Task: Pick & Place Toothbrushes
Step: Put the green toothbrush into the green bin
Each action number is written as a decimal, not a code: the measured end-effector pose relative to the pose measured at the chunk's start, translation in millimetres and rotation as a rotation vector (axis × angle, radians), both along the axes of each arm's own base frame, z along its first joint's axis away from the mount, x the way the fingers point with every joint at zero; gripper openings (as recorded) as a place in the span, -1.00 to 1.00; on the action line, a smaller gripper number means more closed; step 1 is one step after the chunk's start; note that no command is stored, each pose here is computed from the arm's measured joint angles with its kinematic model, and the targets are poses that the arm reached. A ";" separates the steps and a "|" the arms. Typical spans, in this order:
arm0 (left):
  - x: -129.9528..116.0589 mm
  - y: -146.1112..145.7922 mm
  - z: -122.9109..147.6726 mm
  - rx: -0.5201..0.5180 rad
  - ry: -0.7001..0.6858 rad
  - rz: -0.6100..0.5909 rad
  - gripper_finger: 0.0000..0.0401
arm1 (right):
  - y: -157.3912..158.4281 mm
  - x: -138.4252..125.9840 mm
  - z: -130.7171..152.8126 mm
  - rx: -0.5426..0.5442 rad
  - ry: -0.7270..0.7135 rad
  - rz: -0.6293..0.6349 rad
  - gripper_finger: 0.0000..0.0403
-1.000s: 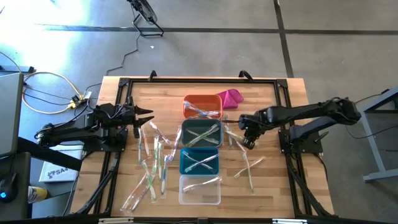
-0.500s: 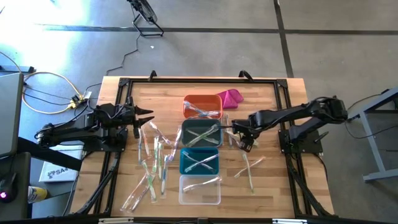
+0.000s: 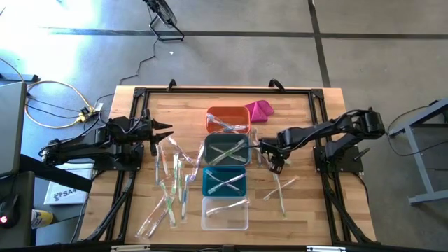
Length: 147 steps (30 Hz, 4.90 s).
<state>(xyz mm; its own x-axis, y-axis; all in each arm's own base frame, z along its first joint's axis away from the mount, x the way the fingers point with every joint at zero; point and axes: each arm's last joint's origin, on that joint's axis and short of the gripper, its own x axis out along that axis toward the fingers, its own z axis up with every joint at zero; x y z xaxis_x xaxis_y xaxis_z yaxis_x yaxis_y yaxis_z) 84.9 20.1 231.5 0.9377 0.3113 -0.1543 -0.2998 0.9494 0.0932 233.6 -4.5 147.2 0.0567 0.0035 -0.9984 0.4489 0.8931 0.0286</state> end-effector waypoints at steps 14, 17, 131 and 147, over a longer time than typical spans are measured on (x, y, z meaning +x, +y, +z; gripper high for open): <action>0.0 0.0 0.0 -0.001 -0.001 0.000 -0.44 | -0.4 -8.6 -16.6 -0.023 -0.028 -0.021 -0.38; 0.0 0.0 0.0 -0.001 -0.001 0.000 -0.44 | -0.5 -8.1 -16.8 -0.023 -0.035 -0.022 -0.48; 0.0 0.0 0.1 -0.001 -0.001 0.000 -0.44 | 3.9 128.2 109.6 -0.067 -0.779 0.257 -0.94; 0.0 0.0 0.0 -0.001 -0.001 0.000 -0.44 | -8.6 135.1 79.2 -0.045 -0.673 0.228 -0.93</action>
